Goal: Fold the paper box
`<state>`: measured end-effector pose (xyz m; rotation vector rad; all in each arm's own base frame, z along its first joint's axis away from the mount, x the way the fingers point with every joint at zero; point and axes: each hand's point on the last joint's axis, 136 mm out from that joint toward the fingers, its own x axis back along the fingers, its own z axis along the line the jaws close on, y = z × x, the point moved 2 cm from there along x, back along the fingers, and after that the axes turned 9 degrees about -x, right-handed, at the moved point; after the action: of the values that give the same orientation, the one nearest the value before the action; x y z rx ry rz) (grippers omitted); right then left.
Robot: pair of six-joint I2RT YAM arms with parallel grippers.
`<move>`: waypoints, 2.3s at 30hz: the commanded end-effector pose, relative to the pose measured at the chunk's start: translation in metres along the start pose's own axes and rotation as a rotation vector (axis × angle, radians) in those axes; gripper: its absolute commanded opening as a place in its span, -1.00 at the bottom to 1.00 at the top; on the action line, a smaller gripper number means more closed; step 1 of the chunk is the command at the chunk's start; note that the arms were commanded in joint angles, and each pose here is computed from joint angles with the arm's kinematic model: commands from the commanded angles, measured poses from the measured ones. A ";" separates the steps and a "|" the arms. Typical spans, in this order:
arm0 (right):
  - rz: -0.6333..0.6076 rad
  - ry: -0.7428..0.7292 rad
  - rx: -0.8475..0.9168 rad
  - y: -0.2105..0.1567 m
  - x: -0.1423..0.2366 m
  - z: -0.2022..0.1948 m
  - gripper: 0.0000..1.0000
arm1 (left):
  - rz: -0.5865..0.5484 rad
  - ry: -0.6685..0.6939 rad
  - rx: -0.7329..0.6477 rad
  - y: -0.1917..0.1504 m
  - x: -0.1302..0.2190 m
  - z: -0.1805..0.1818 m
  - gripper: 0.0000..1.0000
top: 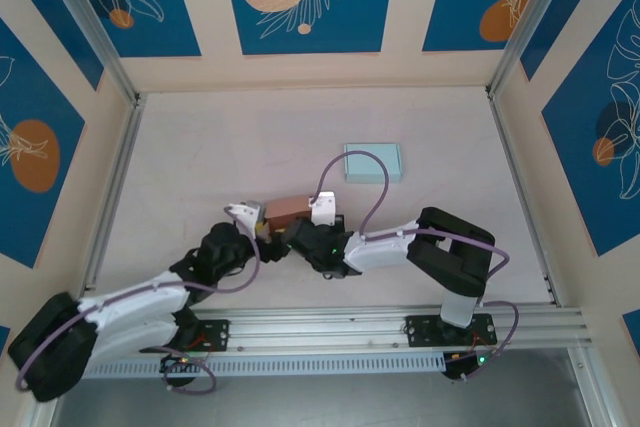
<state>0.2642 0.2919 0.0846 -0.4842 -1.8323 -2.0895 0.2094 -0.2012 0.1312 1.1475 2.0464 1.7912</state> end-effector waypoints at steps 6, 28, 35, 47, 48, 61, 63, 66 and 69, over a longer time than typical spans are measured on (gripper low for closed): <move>0.102 0.002 0.076 -0.035 -0.003 -0.005 -1.00 | -0.024 -0.073 0.076 0.006 0.050 -0.012 1.00; 0.110 -0.043 0.136 -0.039 0.014 -0.004 -0.75 | 0.233 0.370 -0.252 0.104 -0.022 0.037 0.65; 0.134 0.000 0.168 -0.042 0.020 0.006 -0.44 | 0.429 0.315 -0.233 0.060 -0.059 0.046 0.33; 0.147 -0.021 0.153 -0.027 0.044 0.007 0.25 | 0.521 0.348 -0.212 0.016 -0.072 0.062 0.16; 0.149 -0.015 0.151 -0.026 0.047 0.008 0.30 | 0.524 0.344 -0.210 0.014 -0.074 0.062 0.16; 0.218 0.084 0.123 -0.014 0.065 0.027 0.76 | 0.540 0.362 -0.183 -0.001 -0.086 0.068 0.14; 0.227 0.114 0.123 -0.013 0.069 0.031 0.82 | 0.539 0.362 -0.183 -0.001 -0.087 0.068 0.14; 0.240 0.154 0.119 -0.009 0.079 0.035 0.93 | 0.542 0.370 -0.179 -0.004 -0.088 0.070 0.14; 0.253 0.178 0.105 -0.003 0.091 0.035 0.99 | 0.532 0.378 -0.172 -0.007 -0.088 0.072 0.14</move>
<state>0.1912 0.3192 0.1020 -0.5175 -1.7226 -1.7675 0.3095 -0.2094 0.0878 1.4870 1.7790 2.5391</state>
